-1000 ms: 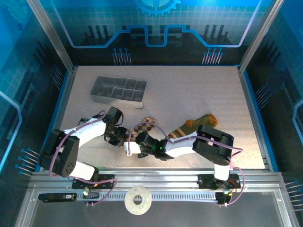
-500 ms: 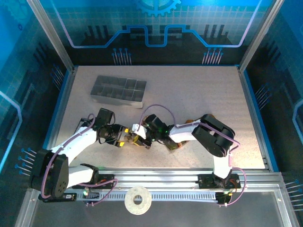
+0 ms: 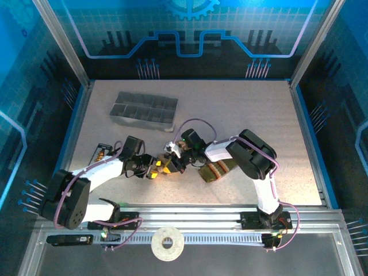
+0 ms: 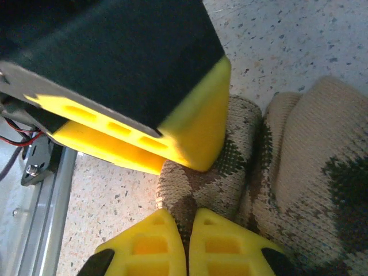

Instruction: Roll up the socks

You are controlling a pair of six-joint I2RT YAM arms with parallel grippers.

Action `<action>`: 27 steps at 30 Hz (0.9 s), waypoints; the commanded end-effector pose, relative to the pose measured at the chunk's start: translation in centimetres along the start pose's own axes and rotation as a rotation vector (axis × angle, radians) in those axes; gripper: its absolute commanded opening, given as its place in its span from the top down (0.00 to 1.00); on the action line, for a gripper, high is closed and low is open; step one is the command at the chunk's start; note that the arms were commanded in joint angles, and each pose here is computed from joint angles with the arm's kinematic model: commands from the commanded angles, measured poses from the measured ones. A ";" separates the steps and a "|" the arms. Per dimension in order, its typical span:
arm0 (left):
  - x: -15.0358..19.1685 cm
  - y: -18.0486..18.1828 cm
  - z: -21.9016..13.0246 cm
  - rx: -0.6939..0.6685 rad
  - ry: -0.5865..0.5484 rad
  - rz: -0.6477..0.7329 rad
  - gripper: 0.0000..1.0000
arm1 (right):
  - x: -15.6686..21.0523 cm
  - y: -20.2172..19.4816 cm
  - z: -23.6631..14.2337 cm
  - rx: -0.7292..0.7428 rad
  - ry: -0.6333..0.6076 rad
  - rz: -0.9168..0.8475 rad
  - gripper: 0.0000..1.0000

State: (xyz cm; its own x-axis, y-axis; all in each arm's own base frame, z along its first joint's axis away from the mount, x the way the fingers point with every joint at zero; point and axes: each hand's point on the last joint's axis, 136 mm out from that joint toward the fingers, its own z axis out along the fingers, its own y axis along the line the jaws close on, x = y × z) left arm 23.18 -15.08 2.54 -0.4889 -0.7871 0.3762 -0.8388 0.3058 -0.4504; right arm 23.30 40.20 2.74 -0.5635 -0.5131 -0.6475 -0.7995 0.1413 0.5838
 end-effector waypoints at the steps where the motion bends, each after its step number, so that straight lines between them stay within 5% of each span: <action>1: -0.3 1.7 1.3 -0.069 -0.003 0.024 0.64 | 8.9 -2.4 0.3 0.085 0.229 0.293 1.00; 6: -0.2 5.3 1.5 -0.249 -0.016 -0.003 0.84 | 7.1 -2.2 -0.6 0.137 0.187 0.188 0.88; 13: 0.1 7.0 -0.3 -0.366 -0.069 -0.045 0.97 | 0.6 2.3 -5.2 0.492 -0.068 -0.489 0.42; 20: 0.3 6.0 -0.3 -0.389 -0.071 -0.054 0.98 | 0.5 5.1 -4.5 0.698 0.024 -0.810 0.37; 27: 0.4 5.5 0.0 -0.398 -0.057 -0.049 0.98 | -0.1 5.5 -0.8 0.725 0.091 -0.953 0.39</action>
State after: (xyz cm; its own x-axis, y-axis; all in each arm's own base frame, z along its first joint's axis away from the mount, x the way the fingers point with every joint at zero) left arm 21.52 -15.67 2.18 -0.4961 -0.7877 0.3652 -0.8670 0.4266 -0.2576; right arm 17.69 38.99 5.51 0.2354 -0.7101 -0.6636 -0.8968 0.1045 -0.4300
